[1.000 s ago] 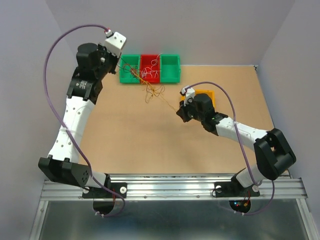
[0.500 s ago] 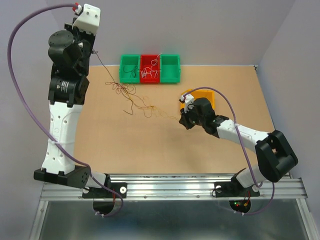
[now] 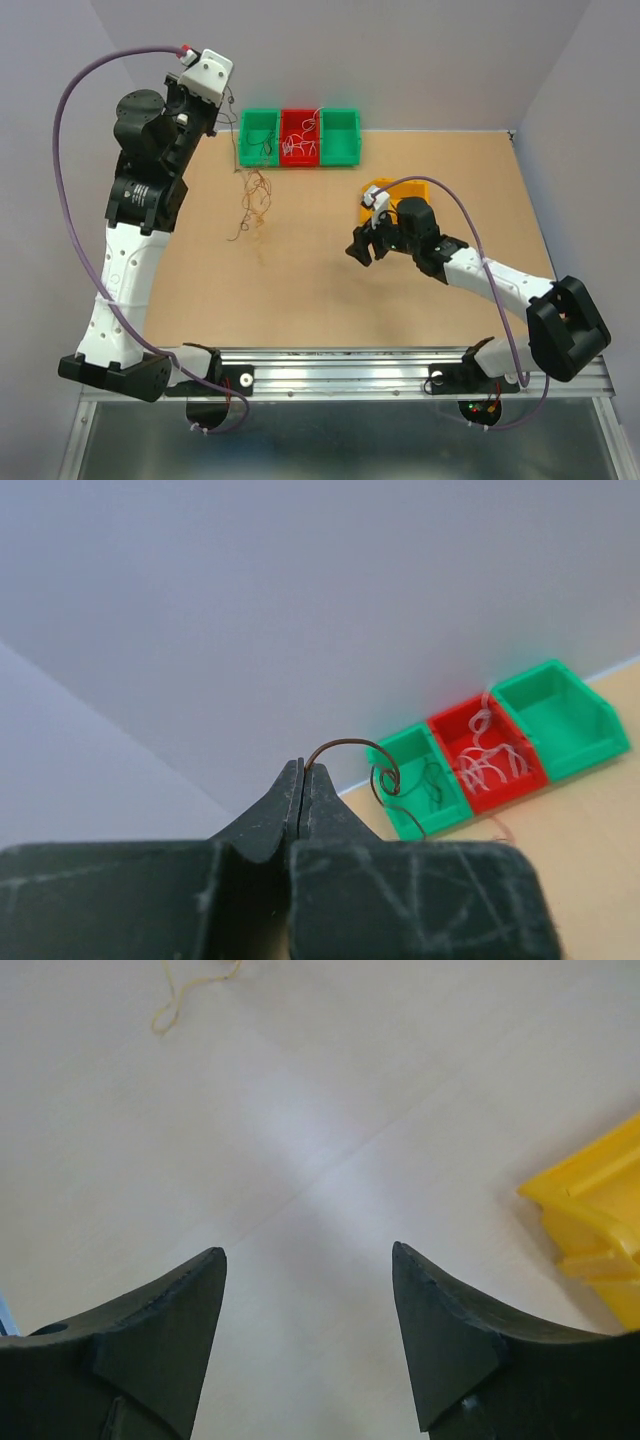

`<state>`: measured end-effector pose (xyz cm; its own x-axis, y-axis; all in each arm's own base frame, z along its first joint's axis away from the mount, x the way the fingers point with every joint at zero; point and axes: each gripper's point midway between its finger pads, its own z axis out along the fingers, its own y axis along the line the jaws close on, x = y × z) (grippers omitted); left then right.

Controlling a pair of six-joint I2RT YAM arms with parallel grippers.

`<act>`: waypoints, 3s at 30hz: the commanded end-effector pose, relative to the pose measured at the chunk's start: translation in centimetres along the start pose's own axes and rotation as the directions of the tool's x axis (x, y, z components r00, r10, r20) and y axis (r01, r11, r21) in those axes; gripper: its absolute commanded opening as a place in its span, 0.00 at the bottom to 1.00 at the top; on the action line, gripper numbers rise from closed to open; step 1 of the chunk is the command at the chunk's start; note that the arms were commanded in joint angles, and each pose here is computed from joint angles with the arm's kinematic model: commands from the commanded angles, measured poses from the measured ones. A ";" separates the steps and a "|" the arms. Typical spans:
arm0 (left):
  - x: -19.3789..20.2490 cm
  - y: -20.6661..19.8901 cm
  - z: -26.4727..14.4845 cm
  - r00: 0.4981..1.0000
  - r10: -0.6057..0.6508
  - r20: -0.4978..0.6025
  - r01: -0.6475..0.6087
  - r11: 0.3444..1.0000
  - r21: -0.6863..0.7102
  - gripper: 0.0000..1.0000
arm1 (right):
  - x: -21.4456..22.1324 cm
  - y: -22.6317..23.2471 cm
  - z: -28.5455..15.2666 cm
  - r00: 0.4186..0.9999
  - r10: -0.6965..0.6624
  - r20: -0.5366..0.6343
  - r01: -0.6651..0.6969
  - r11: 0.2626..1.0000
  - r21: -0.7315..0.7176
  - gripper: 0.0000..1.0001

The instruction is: Untangle the cables

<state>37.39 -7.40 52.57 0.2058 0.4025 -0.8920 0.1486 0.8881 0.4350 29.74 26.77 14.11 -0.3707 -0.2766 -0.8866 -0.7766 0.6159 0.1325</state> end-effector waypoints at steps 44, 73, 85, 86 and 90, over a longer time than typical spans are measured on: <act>-16.4 -9.7 -6.7 0.812 -0.494 0.310 0.238 0.766 0.598 0.00 | -20.0 9.1 14.3 0.633 -0.041 0.773 0.291 0.938 -0.188 0.65; 12.3 -17.5 0.4 0.910 -0.409 -0.068 0.361 0.703 0.613 0.00 | -19.1 9.5 1.0 0.553 -0.008 0.833 0.208 0.970 -0.129 0.00; 16.8 -24.4 -4.3 0.958 -0.282 -0.062 0.241 0.665 0.707 0.00 | -15.6 6.4 4.5 0.649 0.040 0.760 0.039 0.996 -0.086 0.01; 16.9 -24.7 -4.3 0.958 -0.279 -0.064 0.239 0.656 0.715 0.01 | -15.4 6.3 4.5 0.651 0.046 0.758 0.032 0.996 -0.089 0.01; 17.5 -26.0 -4.5 0.961 -0.265 -0.084 0.237 0.623 0.746 0.01 | -15.3 6.0 4.0 0.648 0.071 0.758 -0.003 0.996 -0.090 0.00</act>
<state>33.02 -21.66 25.24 0.0191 0.1559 -0.9876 0.8416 0.5307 0.1000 33.10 38.85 24.69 0.0576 0.3491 -0.9353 -0.8332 0.5329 0.1475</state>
